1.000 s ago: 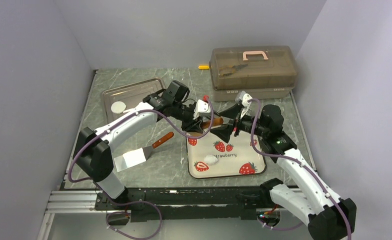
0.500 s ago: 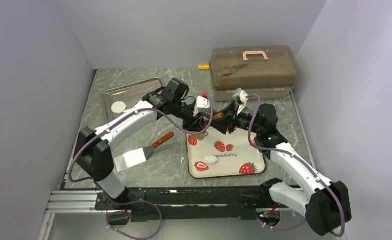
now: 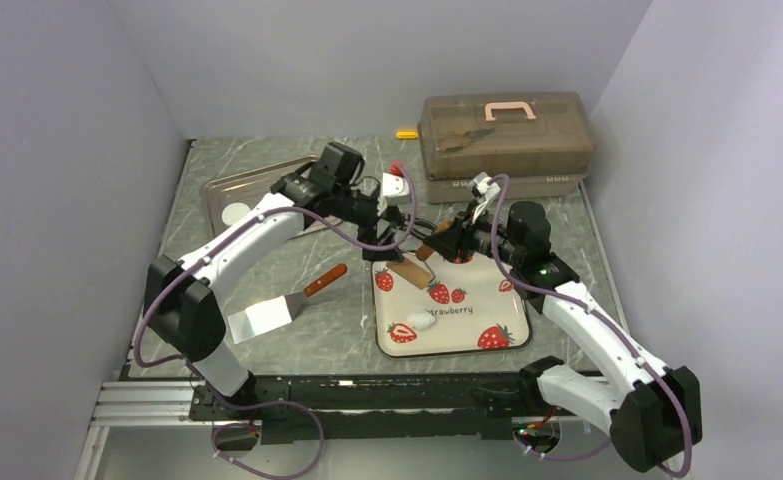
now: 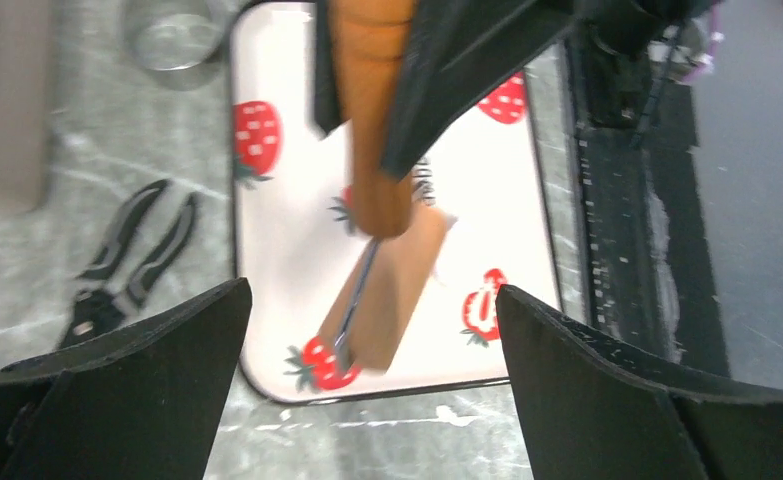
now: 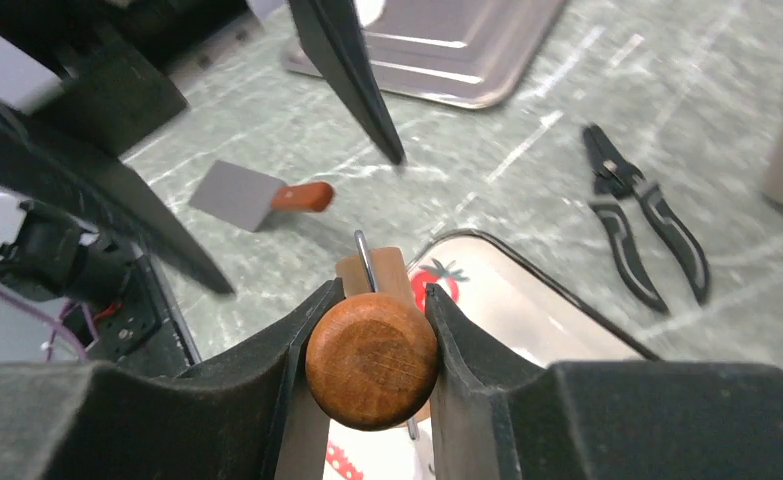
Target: Roll out the dumpling wrappers from the dough
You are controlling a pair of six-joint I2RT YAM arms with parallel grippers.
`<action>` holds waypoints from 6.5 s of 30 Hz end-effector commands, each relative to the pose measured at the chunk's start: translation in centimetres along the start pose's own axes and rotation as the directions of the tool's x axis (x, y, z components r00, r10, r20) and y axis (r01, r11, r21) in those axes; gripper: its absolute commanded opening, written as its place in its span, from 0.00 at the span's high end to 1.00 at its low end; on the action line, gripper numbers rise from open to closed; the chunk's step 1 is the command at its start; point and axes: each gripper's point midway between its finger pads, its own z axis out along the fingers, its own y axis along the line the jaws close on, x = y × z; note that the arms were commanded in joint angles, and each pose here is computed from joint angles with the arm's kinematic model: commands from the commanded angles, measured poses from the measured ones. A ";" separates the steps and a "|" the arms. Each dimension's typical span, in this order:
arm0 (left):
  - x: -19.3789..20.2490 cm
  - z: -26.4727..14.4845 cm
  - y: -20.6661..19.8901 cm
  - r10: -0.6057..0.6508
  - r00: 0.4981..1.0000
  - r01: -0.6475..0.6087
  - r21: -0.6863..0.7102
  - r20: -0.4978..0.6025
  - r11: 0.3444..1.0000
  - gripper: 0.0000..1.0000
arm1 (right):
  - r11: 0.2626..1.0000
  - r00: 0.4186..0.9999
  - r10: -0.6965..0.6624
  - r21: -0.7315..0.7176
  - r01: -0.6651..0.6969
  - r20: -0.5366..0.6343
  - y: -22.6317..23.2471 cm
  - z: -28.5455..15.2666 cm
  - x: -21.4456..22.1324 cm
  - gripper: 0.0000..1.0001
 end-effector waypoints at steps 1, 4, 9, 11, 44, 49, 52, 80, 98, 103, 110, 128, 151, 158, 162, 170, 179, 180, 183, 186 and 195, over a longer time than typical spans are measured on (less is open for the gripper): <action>-3.1 -4.3 1.7 0.069 0.998 -0.066 -0.175 0.006 0.982 0.01 | 0.975 0.999 0.040 0.217 -0.046 0.029 -1.2 -2.9 -2.9 1.00; 0.7 -4.5 3.6 0.021 0.994 -0.052 -0.284 -0.110 0.957 0.01 | 0.941 0.987 0.162 0.298 -0.160 0.015 -1.8 -4.0 -1.5 1.00; 8.9 -3.5 5.6 0.001 0.931 -0.152 -0.384 -0.365 0.911 0.01 | 0.897 0.942 0.337 0.301 -0.324 0.011 -1.7 -4.5 0.4 1.00; 10.0 -2.3 5.7 0.004 0.925 -0.161 -0.383 -0.380 0.910 0.01 | 0.883 0.931 0.364 0.304 -0.357 0.035 -1.8 -4.8 0.6 1.00; 15.5 5.0 8.7 -0.350 0.889 0.228 -0.378 -0.294 0.897 0.24 | 0.747 0.842 0.529 0.414 -0.520 0.103 -5.6 -5.6 8.3 1.00; 17.2 4.7 9.2 -0.381 0.877 0.245 -0.409 -0.293 0.879 0.27 | 0.736 0.874 0.482 0.513 -0.441 0.059 -6.3 -5.6 10.7 1.00; 18.2 4.7 9.0 -0.436 0.854 0.300 -0.415 -0.283 0.859 0.35 | 0.758 0.904 0.427 0.540 -0.366 0.013 -5.8 -5.1 9.9 1.00; 19.1 6.1 7.7 -0.442 0.869 0.347 -0.365 -0.221 0.864 0.66 | 0.903 0.970 0.244 0.367 -0.224 -0.009 -0.6 -0.7 1.0 1.00; 19.3 5.2 10.5 -0.411 0.874 0.291 -0.398 -0.259 0.870 1.00 | 0.867 0.987 0.051 0.498 0.032 -0.152 -2.9 -3.9 7.2 1.00; 19.4 5.4 9.7 -0.427 0.872 0.322 -0.374 -0.242 0.870 1.00 | 0.797 0.970 0.121 0.603 0.032 -0.212 -5.4 -4.0 12.1 1.00; 19.7 4.3 11.0 -0.474 0.855 0.367 -0.399 -0.211 0.840 1.00 | 0.762 0.975 0.092 0.644 0.062 -0.202 -3.8 -4.3 13.6 1.00; 19.2 2.7 12.5 -0.459 0.866 0.341 -0.441 -0.195 0.830 1.00 | 0.866 0.999 0.014 0.499 -0.035 0.046 3.2 -0.8 3.1 1.00; 19.2 2.7 12.2 -0.467 0.864 0.351 -0.439 -0.187 0.827 1.00 | 0.727 0.957 0.215 0.687 -0.023 -0.195 -1.5 -4.0 18.4 1.00; 19.5 2.9 11.9 -0.481 0.857 0.369 -0.434 -0.184 0.822 1.00 | 0.830 0.989 0.114 0.557 -0.044 -0.092 1.9 -0.4 9.5 1.00; 19.6 3.0 11.8 -0.484 0.855 0.372 -0.432 -0.184 0.822 1.00 | 0.876 0.995 0.088 0.471 -0.102 0.052 4.0 0.8 2.4 1.00; 19.7 2.9 11.7 -0.480 0.858 0.367 -0.434 -0.184 0.822 1.00 | 0.730 0.998 0.052 0.683 -0.013 -0.037 -0.3 -1.7 4.4 1.00; 19.9 2.7 11.7 -0.487 0.853 0.372 -0.437 -0.188 0.819 1.00 | 0.670 0.970 0.176 0.742 0.006 -0.167 -2.2 -4.1 13.8 1.00; 19.8 2.7 11.8 -0.487 0.853 0.372 -0.437 -0.187 0.819 1.00 | 0.669 0.966 0.187 0.743 0.007 -0.177 -2.3 -4.2 14.6 1.00; 19.7 2.7 11.8 -0.487 0.853 0.372 -0.437 -0.186 0.819 1.00 | 0.642 0.957 0.207 0.766 0.023 -0.203 -2.8 -5.1 16.7 1.00; 19.7 2.7 11.8 -0.486 0.854 0.371 -0.437 -0.186 0.819 1.00 | 0.637 0.956 0.217 0.771 0.015 -0.198 -3.0 -5.6 17.7 1.00; 19.7 2.7 11.8 -0.489 0.853 0.374 -0.436 -0.186 0.819 1.00 | 0.830 0.993 0.101 0.556 -0.049 -0.062 2.6 -0.1 7.1 1.00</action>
